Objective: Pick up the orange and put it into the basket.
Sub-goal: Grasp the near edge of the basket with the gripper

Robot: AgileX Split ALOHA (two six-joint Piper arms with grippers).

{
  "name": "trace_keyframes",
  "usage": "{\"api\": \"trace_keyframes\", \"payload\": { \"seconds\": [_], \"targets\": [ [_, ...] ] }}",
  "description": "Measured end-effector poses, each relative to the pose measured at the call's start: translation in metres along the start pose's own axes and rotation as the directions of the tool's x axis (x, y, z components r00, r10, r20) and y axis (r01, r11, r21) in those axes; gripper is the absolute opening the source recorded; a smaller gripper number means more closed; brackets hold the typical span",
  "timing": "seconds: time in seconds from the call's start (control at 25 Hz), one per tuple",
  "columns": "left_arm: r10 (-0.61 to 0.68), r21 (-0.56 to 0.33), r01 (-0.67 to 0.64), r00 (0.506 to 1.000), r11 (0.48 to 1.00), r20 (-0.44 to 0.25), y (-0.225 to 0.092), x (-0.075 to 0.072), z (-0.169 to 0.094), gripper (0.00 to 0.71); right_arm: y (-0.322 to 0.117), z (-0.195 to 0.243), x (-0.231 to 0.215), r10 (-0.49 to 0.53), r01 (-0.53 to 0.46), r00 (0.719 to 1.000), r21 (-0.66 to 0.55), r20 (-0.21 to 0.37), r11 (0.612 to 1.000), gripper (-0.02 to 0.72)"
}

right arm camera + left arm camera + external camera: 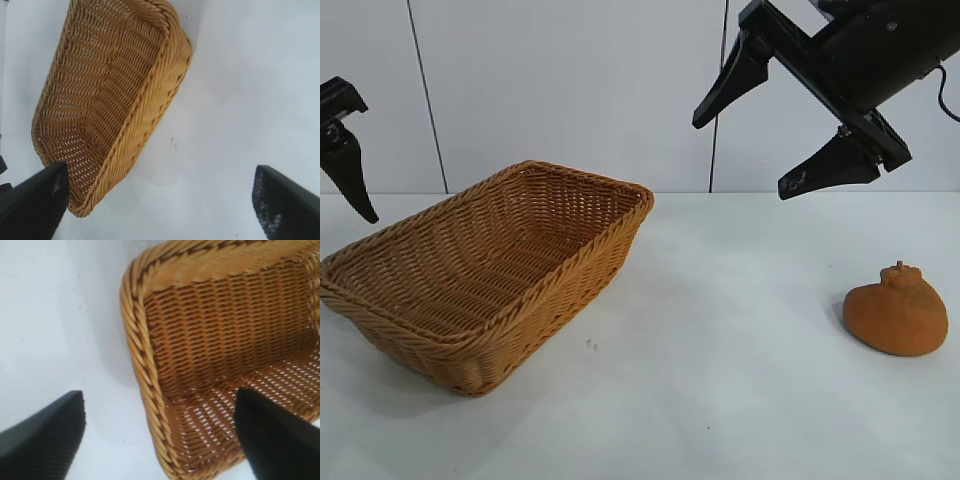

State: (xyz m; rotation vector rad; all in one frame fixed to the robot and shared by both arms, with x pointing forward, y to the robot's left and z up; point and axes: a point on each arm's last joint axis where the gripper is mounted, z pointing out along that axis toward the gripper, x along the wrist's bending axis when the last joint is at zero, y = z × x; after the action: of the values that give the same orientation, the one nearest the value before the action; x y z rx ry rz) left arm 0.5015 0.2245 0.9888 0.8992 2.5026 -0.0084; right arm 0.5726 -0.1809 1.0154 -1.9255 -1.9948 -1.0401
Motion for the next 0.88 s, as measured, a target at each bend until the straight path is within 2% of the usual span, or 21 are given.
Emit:
{"api": "trace_keyframes", "payload": {
  "seconds": [0.12, 0.48, 0.64, 0.72, 0.76, 0.88],
  "targets": [
    [-0.006, 0.027, 0.008, 0.998, 1.0, -0.065, -0.001, 0.004, 0.023, 0.581, 0.0, 0.0, 0.0, 0.0, 0.0, 1.0, 0.0, 0.0, 1.0, 0.683],
    [-0.11, 0.064, 0.12, 0.984, 0.991, -0.139, -0.004, 0.014, 0.092, 0.58, 0.0, 0.0, 0.0, 0.0, 0.0, 1.0, 0.0, 0.0, 1.0, 0.683],
    [-0.126, 0.065, 0.137, 0.981, 0.988, -0.145, -0.005, 0.016, 0.1, 0.572, 0.0, 0.0, 0.0, 0.0, 0.0, 1.0, 0.0, 0.0, 1.0, 0.683],
    [-0.129, 0.062, 0.139, 0.982, 0.988, -0.136, -0.004, 0.014, 0.1, 0.519, 0.0, 0.0, 0.0, 0.0, 0.0, 1.0, 0.0, 0.0, 1.0, 0.683],
    [-0.129, 0.061, 0.138, 0.983, 0.989, -0.131, -0.003, 0.013, 0.099, 0.467, 0.0, 0.0, 0.0, 0.0, 0.0, 1.0, -0.002, 0.001, 1.0, 0.683],
    [-0.129, 0.055, 0.136, 0.985, 0.989, -0.11, -0.001, 0.006, 0.098, 0.247, 0.0, 0.0, 0.0, 0.001, -0.001, 1.0, -0.002, 0.001, 1.0, 0.683]
  ]
}}
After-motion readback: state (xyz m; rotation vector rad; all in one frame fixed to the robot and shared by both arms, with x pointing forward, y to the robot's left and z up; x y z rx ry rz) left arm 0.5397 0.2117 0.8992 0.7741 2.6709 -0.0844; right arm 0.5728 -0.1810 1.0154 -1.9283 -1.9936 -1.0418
